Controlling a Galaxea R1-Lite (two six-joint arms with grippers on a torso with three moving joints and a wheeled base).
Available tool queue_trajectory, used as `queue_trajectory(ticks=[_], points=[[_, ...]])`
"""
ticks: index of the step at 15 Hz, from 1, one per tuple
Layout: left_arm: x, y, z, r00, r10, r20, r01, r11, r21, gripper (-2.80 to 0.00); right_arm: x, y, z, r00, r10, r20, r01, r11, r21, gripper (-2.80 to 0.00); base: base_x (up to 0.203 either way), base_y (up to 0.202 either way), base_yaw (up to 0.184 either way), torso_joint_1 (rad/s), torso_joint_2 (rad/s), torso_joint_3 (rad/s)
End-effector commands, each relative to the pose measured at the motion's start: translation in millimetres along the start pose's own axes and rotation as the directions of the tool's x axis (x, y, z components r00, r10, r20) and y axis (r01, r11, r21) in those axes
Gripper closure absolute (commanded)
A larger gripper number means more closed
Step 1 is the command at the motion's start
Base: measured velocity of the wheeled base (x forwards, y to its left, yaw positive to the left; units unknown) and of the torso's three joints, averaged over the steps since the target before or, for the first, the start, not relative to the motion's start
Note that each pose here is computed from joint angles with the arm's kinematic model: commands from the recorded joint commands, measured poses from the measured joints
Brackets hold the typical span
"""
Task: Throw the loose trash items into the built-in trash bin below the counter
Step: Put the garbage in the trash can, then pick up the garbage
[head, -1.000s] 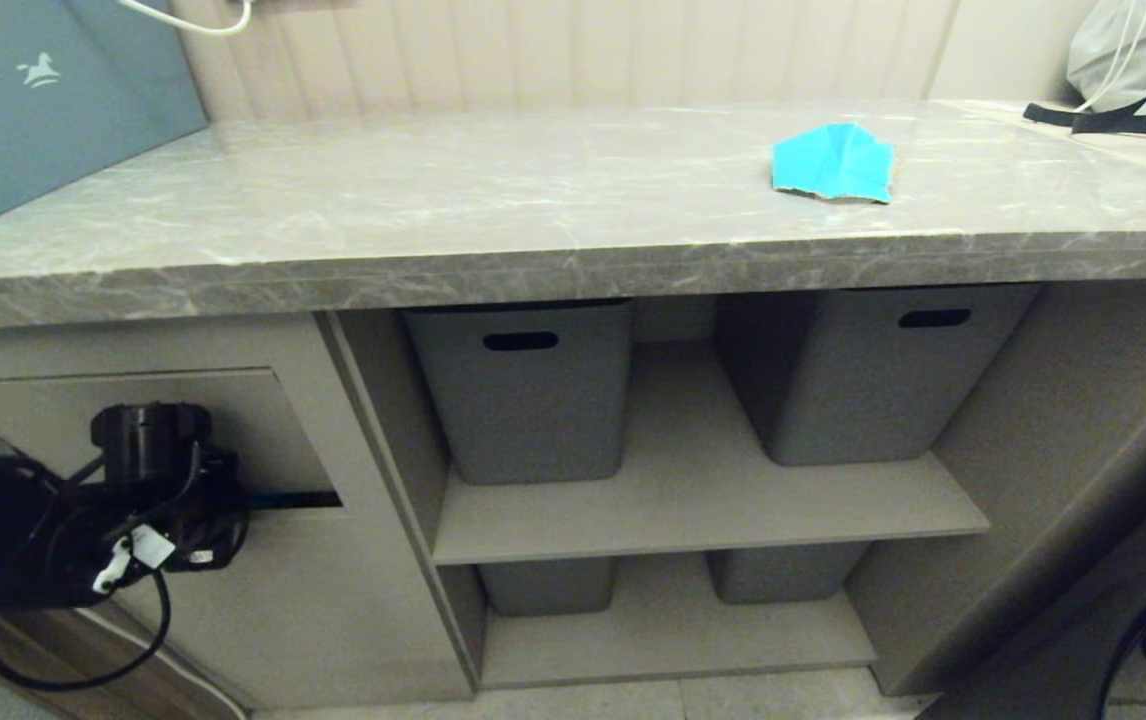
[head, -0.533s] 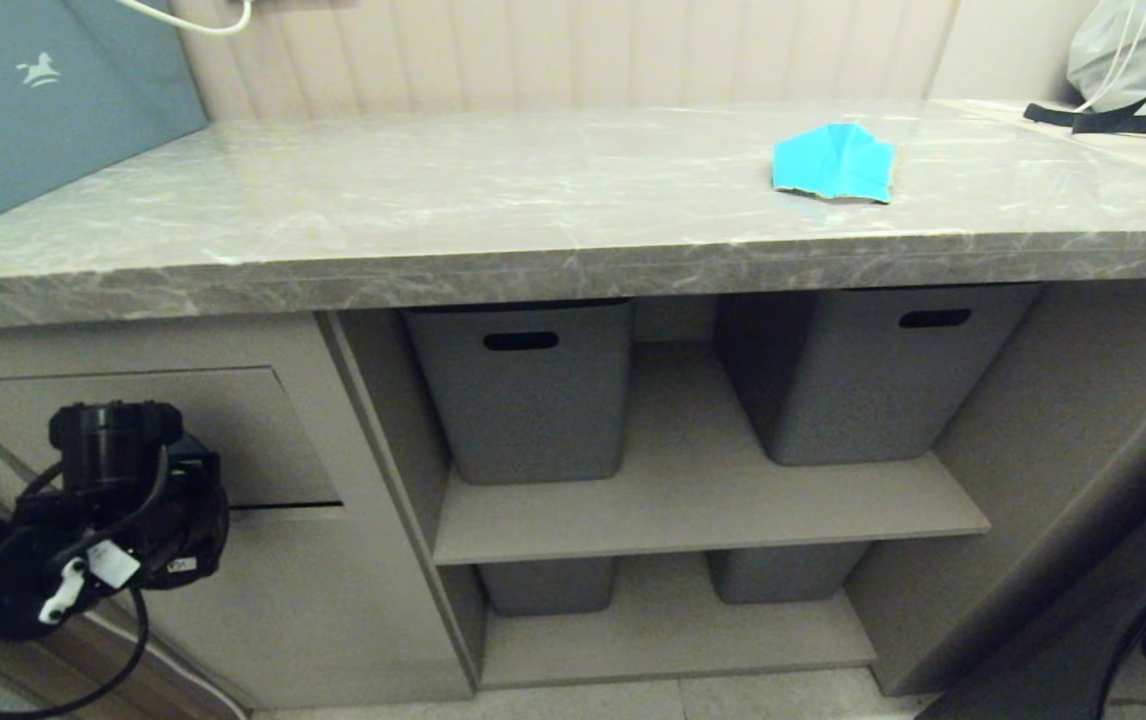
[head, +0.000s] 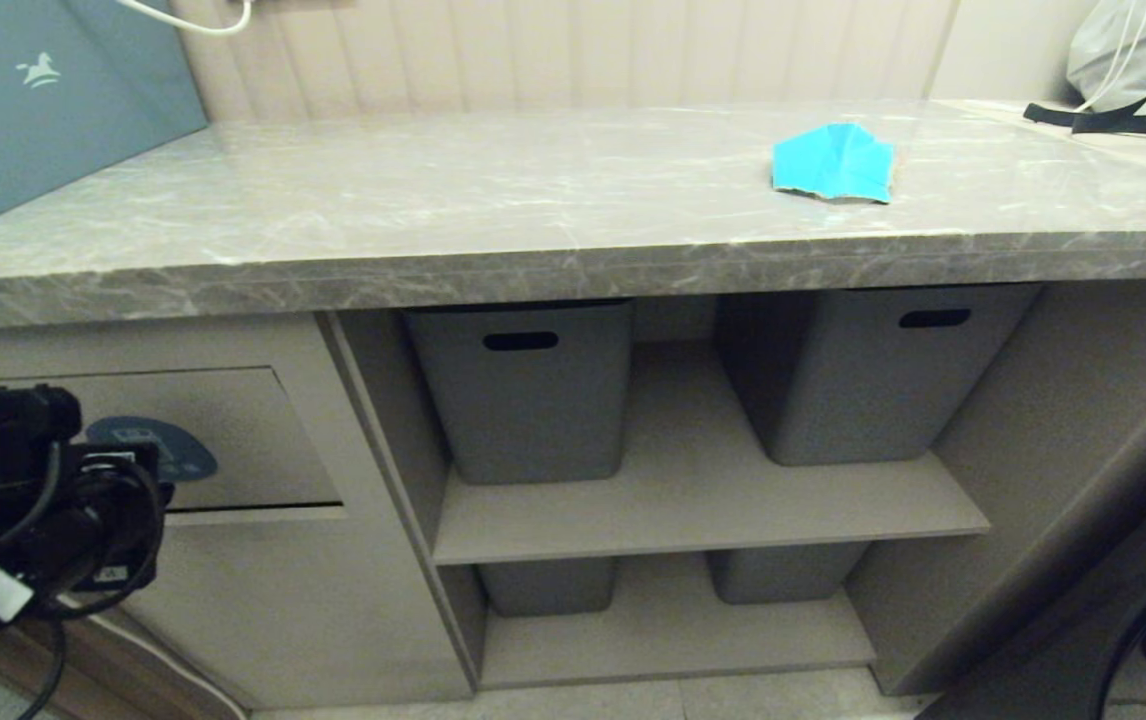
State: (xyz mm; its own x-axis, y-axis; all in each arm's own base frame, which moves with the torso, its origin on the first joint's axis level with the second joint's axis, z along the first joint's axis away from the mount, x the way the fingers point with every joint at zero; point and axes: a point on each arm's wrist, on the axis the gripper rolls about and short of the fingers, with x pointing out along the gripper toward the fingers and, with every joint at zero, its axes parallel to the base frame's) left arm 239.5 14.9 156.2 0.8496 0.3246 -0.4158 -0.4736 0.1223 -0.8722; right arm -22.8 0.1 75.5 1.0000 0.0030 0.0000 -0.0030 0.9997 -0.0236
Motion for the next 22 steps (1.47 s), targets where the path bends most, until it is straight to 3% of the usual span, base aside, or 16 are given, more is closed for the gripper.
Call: queue_trajectory(ticks=[1, 3, 6, 8, 10, 11, 12, 16, 17, 19, 20, 22], points=[[-41.3, -5.2, 14.1, 0.995, -0.102, 0.021, 0.102, 0.995, 0.01, 0.0, -0.1, -0.1, 0.1, 1.0, 0.0, 0.003, 0.0, 1.0, 0.02, 0.0, 0.0, 0.0, 0.0, 0.0, 0.0, 0.0], [-80.3, 2.1, 25.1, 0.988, -0.152, 0.022, 0.149, 0.983, 0.109, 0.0, -0.1, 0.0, 0.1, 1.0, -0.002, 0.003, 0.001, 1.0, 0.022, 0.0, 0.0, 0.0, 0.0, 0.0, 0.0, 0.0], [-131.0, 18.3, 37.6, 0.979, -0.206, -0.004, 0.2, 0.945, 0.26, 0.0, -0.1, 0.0, 0.1, 1.0, -0.001, 0.003, 0.001, 1.0, 0.024, 0.0, 0.0, 0.0, 0.0, 0.0, 0.0, 0.0], [-145.2, 33.3, 40.6, 0.986, -0.164, 0.028, 0.138, 0.899, 0.417, 0.0, -0.1, 0.0, 0.1, 1.0, -0.002, 0.003, 0.001, 1.0, 0.024, 0.0, 0.0, 0.0, 0.0, 0.0, 0.0, 0.0], [-153.0, 43.5, 42.6, 0.984, -0.158, 0.08, 0.101, 0.872, 0.479, 0.0, -0.1, 0.0, 0.1, 1.0, -0.002, 0.003, 0.001, 1.0, 0.022, 0.0, 0.0, 0.0, 0.0, 0.0, 0.0, 0.0], [-160.9, 47.6, 44.7, 0.978, -0.185, 0.094, 0.109, 0.844, 0.525, 0.0, -0.1, 0.0, 0.1, 1.0, -0.001, 0.003, 0.001, 1.0, 0.023, 0.0, 0.0, 0.0, 0.0, 0.0, 0.0, 0.0], [-169.4, 55.0, 46.3, 0.972, -0.211, 0.103, 0.112, 0.801, 0.588, 0.0, -0.1, -0.1, 0.1, 1.0, 0.0, 0.003, 0.0, 1.0, 0.022, 0.0, 0.0, 0.0, 0.0, 0.0, 0.0, 0.0], [-192.6, 91.0, 47.3, 0.961, -0.268, 0.073, 0.105, 0.593, 0.798, 0.0, -0.1, 0.0, 0.1, 1.0, -0.001, 0.003, 0.001, 1.0, 0.023, 0.0, 0.0, 0.0, 0.0, 0.0, 0.0, 0.0], [-192.9, 93.8, 46.7, 0.962, -0.266, 0.059, 0.107, 0.566, 0.817, 0.0, -0.1, -0.1, 0.1, 1.0, 0.0, 0.003, 0.0, 1.0, 0.024, 0.0, 0.0, 0.0, 0.0, 0.0, 0.0, 0.0], [-190.7, 101.3, 44.3, 0.965, -0.262, 0.032, 0.124, 0.556, 0.822, 0.0, -0.1, 0.0, 0.1, 1.0, -0.002, 0.003, 0.001, 1.0, 0.024, 0.0, 0.0, 0.0, 0.0, 0.0, 0.0, 0.0], [-191.9, 104.7, 44.0, 0.962, -0.27, 0.028, 0.127, 0.54, 0.832, 0.0, -0.1, -0.1, 0.1, 1.0, 0.0, 0.003, 0.0, 1.0, 0.022, 0.0, 0.0, 0.0, 0.0, 0.0, 0.0, 0.0], [-195.1, 110.6, 44.1, 0.957, -0.289, 0.031, 0.111, 0.461, 0.88, 0.0, -0.1, 0.0, 0.1, 1.0, -0.001, 0.003, 0.001, 1.0, 0.023, 0.0, 0.0, 0.0, 0.0, 0.0, 0.0, 0.0]])
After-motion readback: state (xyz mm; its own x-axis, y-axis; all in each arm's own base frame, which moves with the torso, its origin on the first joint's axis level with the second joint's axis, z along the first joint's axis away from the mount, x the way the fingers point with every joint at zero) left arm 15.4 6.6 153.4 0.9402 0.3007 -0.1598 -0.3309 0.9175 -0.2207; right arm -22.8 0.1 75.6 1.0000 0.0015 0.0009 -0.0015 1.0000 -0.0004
